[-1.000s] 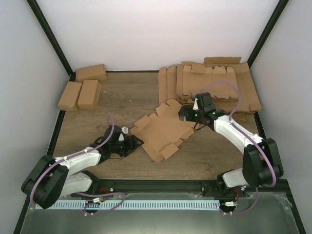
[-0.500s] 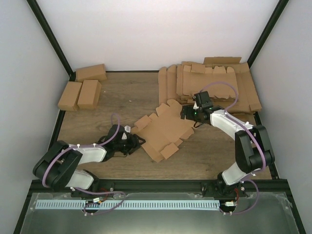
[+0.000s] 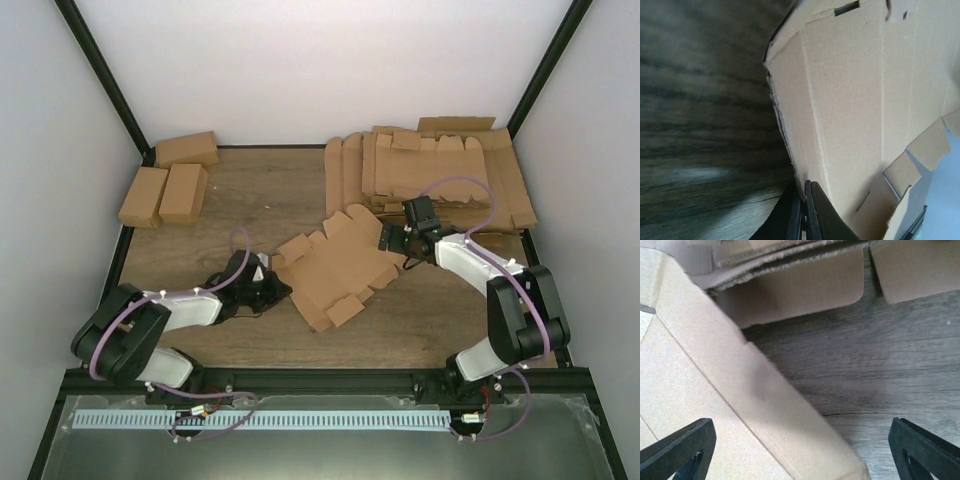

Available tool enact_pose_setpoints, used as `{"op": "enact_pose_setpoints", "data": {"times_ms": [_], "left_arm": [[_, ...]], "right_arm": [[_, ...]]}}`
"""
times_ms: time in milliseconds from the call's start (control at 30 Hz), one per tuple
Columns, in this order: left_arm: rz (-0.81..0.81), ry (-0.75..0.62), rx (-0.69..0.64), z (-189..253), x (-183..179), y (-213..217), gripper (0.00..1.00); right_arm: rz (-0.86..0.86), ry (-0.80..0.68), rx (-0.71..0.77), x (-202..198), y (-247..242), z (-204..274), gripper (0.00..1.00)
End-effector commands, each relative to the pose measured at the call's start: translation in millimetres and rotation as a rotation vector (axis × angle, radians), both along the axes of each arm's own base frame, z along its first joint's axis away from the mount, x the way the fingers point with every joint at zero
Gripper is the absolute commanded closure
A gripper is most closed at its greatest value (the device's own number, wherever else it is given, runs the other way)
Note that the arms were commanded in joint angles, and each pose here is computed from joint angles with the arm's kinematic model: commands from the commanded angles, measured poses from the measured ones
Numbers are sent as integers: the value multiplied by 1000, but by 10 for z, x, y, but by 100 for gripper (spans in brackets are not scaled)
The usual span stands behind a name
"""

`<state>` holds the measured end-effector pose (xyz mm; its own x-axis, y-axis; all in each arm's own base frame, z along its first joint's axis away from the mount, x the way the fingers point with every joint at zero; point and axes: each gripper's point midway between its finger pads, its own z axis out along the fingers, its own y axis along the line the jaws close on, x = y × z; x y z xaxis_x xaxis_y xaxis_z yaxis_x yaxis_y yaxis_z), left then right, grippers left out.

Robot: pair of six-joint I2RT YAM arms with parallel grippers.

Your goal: Fold the paper box

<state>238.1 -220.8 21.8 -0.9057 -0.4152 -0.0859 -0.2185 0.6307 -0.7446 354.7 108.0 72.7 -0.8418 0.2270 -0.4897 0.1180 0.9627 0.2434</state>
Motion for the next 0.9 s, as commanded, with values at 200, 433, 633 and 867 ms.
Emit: {"op": "enact_pose_setpoints", "data": {"times_ms": [200,433,633,867], "left_arm": [[-229,-40,218,263,-271,200,96],[-424,-17,149,515,-726,171,96],[-469,-44,161,735,-734,163,96],[-614,-72,258,918,-687,74,96]], "right_arm": [[-1,-110,19,92,-19,437,2],[47,-76,56,35,79,405,2],[230,-91,190,-140,412,509,4],[427,-121,237,-349,821,672,5]]}}
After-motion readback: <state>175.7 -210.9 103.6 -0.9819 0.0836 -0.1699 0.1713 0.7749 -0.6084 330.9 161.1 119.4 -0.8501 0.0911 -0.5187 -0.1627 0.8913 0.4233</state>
